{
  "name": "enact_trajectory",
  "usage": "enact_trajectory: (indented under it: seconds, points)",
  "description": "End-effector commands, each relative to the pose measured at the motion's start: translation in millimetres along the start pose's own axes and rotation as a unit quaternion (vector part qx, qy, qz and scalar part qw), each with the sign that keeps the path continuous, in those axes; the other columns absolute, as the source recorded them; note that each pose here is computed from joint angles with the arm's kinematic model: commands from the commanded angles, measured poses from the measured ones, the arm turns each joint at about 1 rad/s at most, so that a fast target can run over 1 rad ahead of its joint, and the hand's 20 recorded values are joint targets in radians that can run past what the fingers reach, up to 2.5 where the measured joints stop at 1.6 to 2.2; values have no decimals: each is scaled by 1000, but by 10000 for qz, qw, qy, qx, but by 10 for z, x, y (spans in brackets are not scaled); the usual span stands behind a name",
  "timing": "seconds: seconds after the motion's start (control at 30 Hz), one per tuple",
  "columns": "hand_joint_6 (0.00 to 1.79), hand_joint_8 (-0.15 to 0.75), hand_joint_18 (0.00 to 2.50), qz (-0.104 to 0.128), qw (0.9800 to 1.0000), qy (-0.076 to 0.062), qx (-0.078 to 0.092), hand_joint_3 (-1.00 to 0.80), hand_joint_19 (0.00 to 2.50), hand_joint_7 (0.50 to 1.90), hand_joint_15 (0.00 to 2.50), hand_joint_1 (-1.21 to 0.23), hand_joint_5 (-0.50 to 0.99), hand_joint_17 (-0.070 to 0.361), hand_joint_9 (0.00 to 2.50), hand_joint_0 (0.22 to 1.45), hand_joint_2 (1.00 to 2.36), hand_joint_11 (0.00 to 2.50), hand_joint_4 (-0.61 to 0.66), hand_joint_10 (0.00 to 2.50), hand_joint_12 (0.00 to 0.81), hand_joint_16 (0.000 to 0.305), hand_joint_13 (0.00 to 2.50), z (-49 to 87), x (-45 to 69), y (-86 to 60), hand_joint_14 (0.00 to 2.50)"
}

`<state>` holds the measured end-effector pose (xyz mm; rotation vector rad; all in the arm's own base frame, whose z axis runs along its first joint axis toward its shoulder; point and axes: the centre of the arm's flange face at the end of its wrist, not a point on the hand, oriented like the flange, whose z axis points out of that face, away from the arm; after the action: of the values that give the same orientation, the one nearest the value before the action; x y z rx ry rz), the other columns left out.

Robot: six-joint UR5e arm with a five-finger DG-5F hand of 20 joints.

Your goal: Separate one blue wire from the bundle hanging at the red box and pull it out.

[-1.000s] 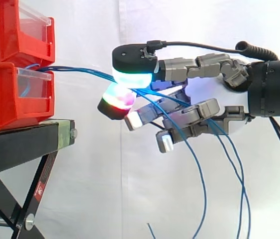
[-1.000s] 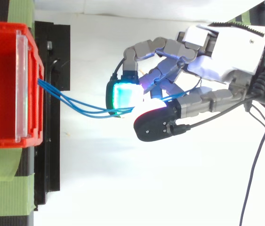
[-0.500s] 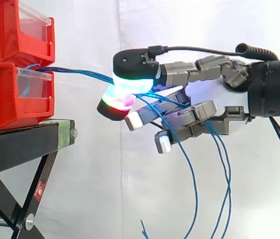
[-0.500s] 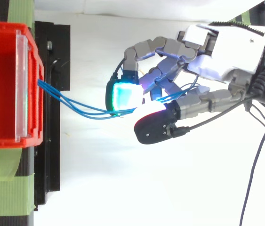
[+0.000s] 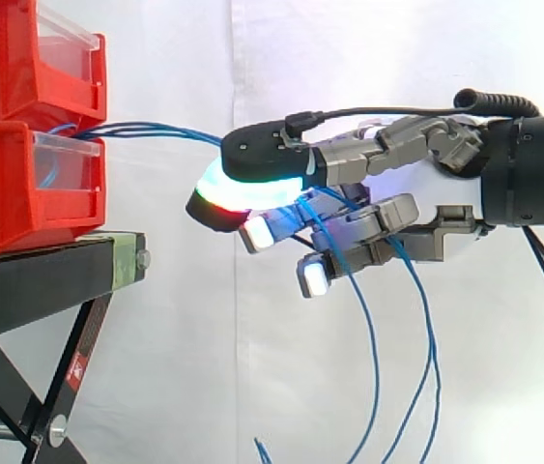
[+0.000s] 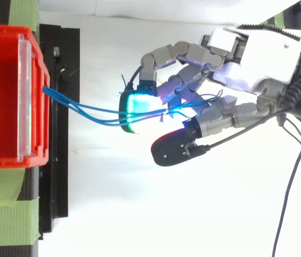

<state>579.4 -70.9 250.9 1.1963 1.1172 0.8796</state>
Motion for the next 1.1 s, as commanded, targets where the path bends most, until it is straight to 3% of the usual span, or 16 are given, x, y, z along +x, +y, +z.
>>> enact_trajectory:
  seconds: [0.0, 0.33, 0.63, 1.07]
  points:
    - [814, 347, 804, -1, 10000, 1, -1, -326, 1190, 1120, 1223, -728, -222, 105, 872, 617, 1016, 1091, 207, 21, 328, 47, 1134, -3, 1, -5, 1566]
    - [800, 375, 827, 2, 10000, 0, -7, -498, 1180, 1115, 1123, -600, -217, 119, 938, 523, 1000, 1114, 217, 21, 349, 53, 1144, 1, 2, 2, 1644]
    - [783, 386, 888, -27, 10000, -5, 8, -500, 1188, 1146, 1083, -322, -200, 122, 989, 525, 1000, 1101, 217, 21, 350, 54, 1198, 0, -8, -3, 1671]
    - [747, 400, 934, -53, 10000, -78, -6, -500, 1194, 1152, 1083, -161, -181, 128, 1051, 508, 1000, 1098, 228, 24, 361, 57, 1243, 5, -20, 1, 1668]
